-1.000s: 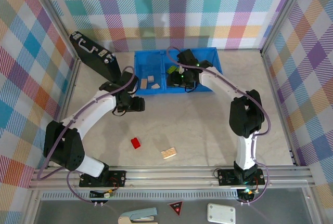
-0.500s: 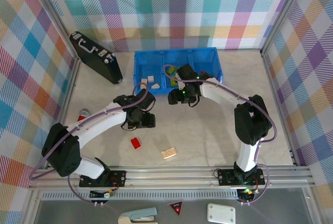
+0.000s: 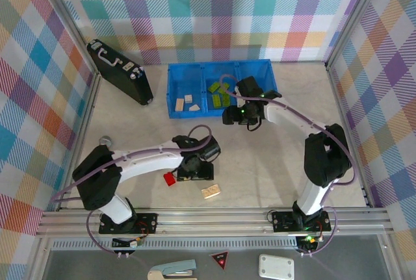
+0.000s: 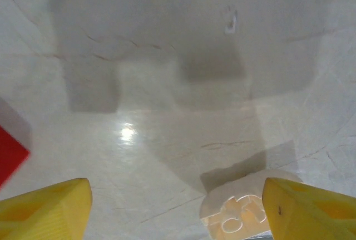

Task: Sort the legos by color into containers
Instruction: Pick up the lego from the middle-left of the table, then place the lego in the container.

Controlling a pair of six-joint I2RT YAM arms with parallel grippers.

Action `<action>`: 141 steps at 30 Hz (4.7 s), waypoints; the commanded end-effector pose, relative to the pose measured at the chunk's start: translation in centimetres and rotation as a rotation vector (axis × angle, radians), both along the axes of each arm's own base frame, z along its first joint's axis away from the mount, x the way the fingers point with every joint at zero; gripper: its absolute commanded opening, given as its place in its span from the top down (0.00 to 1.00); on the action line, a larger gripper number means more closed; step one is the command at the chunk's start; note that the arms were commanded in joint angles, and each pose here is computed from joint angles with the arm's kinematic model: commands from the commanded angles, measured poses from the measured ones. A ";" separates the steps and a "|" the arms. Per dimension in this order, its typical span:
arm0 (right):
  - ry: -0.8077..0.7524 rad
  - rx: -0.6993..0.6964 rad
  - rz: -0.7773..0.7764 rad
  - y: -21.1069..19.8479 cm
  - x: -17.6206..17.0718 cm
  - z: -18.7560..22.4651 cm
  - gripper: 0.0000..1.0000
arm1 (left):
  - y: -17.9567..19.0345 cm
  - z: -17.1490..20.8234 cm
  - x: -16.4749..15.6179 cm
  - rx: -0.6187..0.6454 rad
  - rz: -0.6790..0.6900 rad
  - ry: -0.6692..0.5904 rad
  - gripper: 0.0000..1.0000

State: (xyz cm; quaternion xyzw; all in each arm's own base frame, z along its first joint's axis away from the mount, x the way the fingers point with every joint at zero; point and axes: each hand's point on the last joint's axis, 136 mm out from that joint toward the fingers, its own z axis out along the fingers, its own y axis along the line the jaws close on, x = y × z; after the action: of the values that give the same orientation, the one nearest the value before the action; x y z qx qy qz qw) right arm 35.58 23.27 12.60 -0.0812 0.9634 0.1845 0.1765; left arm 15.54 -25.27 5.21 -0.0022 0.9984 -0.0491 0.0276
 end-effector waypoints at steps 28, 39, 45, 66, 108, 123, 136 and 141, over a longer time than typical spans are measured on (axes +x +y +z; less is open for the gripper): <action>-0.086 0.196 0.057 1.0 -2.4 5.0 0.34 | -4.1 -3.5 -4.6 0.087 0.168 0.041 0.12; -0.078 0.204 0.059 1.2 -2.4 4.8 0.34 | -3.7 -3.1 -4.3 0.110 0.158 0.027 0.23; -0.082 0.207 0.060 1.2 -2.5 5.0 0.34 | -3.8 -2.7 -4.1 0.115 0.150 0.015 0.27; -0.098 0.169 0.040 0.3 -2.5 4.8 0.34 | -4.0 -0.6 -1.8 0.116 0.106 -0.058 0.34; 0.002 -0.141 -0.267 -9.3 -6.5 2.5 0.35 | 5.0 7.9 25.0 -0.027 -0.043 -0.262 0.36; -0.001 -0.138 -0.241 -8.4 -5.3 3.7 0.35 | 6.9 6.7 31.5 -0.034 -0.013 -0.277 0.37; 0.011 -0.102 -0.235 -7.8 -5.4 3.9 0.35 | 5.7 4.5 34.0 -0.166 -0.014 -0.250 0.36; 0.007 -0.099 -0.240 -7.9 -5.6 4.3 0.35 | 6.1 3.3 34.6 -0.139 0.003 -0.234 0.34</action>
State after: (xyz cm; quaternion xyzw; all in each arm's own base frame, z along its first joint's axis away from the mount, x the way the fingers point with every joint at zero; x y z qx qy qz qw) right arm 30.12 15.26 15.67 0.0240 0.9764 0.1054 0.1869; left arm 49.55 -19.49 8.61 0.0035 0.9827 -0.1149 0.1451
